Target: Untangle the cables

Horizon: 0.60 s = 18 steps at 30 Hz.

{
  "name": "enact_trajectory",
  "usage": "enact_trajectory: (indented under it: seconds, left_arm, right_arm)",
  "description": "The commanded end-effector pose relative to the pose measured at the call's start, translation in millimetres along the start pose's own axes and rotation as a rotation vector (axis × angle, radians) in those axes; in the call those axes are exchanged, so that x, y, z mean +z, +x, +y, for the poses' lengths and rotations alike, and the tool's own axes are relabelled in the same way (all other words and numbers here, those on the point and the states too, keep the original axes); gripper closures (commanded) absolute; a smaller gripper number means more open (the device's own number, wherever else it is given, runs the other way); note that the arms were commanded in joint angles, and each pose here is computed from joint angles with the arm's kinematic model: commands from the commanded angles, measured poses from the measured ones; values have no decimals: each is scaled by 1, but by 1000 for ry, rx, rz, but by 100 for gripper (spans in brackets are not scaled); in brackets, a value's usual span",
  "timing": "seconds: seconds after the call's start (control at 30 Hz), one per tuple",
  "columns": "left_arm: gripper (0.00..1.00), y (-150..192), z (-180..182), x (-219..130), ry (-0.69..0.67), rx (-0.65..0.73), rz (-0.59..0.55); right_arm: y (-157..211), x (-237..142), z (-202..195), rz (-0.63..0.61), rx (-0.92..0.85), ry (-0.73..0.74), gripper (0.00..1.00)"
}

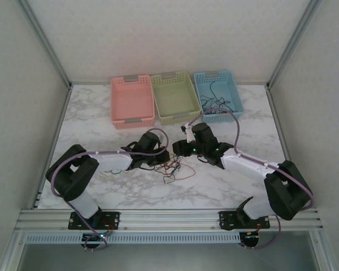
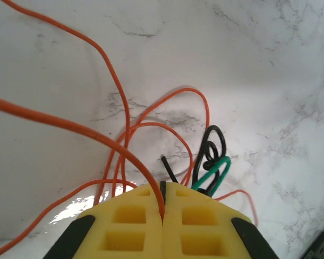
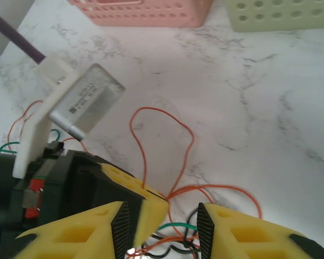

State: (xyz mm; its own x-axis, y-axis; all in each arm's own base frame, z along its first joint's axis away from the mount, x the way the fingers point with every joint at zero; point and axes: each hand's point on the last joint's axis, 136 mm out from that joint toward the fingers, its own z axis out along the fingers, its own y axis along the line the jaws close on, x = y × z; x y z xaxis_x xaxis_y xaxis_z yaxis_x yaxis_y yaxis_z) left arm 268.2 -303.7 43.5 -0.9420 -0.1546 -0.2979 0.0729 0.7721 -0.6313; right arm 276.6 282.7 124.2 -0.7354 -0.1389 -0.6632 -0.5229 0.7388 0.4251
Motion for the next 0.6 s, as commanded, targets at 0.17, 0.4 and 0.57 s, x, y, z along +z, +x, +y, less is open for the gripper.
enact_trajectory:
  seconds: [0.17, 0.4, 0.57]
  left_arm:
    - [100, 6, 14, 0, -36, 2, 2]
    - [100, 12, 25, 0, -66, 5, 5]
    - [100, 17, 32, 0, -78, -5, 10]
  right_arm:
    - [40, -7, -11, 126, 77, 28, 59]
    - [57, 11, -17, 195, 117, 21, 58]
    - [68, 29, -9, 247, 141, -39, 60]
